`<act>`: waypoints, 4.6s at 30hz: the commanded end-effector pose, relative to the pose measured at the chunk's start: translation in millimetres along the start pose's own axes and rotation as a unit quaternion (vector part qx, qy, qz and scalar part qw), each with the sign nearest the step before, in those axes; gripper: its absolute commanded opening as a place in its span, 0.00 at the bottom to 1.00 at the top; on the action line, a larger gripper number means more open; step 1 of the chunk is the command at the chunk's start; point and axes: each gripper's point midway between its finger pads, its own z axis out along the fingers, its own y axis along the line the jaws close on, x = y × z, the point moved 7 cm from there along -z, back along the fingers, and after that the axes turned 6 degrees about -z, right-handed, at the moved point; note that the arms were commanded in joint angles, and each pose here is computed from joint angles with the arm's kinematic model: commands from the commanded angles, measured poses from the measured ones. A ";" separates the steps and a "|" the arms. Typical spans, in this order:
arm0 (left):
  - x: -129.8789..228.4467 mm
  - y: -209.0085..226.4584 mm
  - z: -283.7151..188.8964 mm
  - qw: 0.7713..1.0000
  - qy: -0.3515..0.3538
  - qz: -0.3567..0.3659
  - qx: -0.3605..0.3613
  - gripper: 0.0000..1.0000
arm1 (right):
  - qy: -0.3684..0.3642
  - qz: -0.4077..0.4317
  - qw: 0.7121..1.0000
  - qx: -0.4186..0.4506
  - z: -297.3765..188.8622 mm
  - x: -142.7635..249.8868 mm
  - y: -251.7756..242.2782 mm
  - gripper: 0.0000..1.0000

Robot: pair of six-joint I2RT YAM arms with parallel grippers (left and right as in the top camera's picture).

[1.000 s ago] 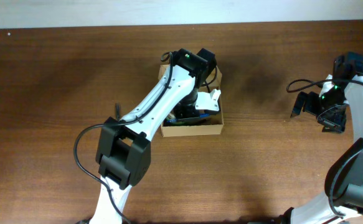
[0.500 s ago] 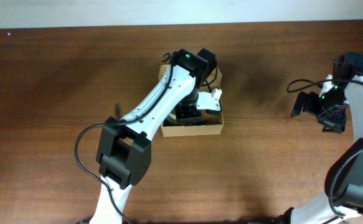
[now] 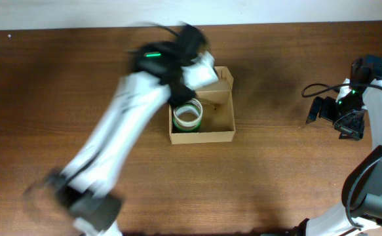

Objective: Pack container
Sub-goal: 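Withdraw the left gripper and grasp the grey pen, then carry the grey pen into the box and release it, then withdraw the left gripper from the box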

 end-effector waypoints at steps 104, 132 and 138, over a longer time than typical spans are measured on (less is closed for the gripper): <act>-1.1 -81.8 127.7 0.954 0.069 0.232 0.174 0.02 | 0.004 0.003 1.000 -0.004 2.2 0.2 -0.8 0.99; -41.8 -35.8 7.2 0.996 0.031 0.071 0.049 0.48 | 0.004 0.003 1.000 -0.004 2.2 0.2 -0.8 0.99; -22.0 2.0 -51.1 0.999 -0.015 -0.023 -0.040 0.50 | 0.004 0.003 1.000 -0.004 2.2 0.2 -0.8 0.99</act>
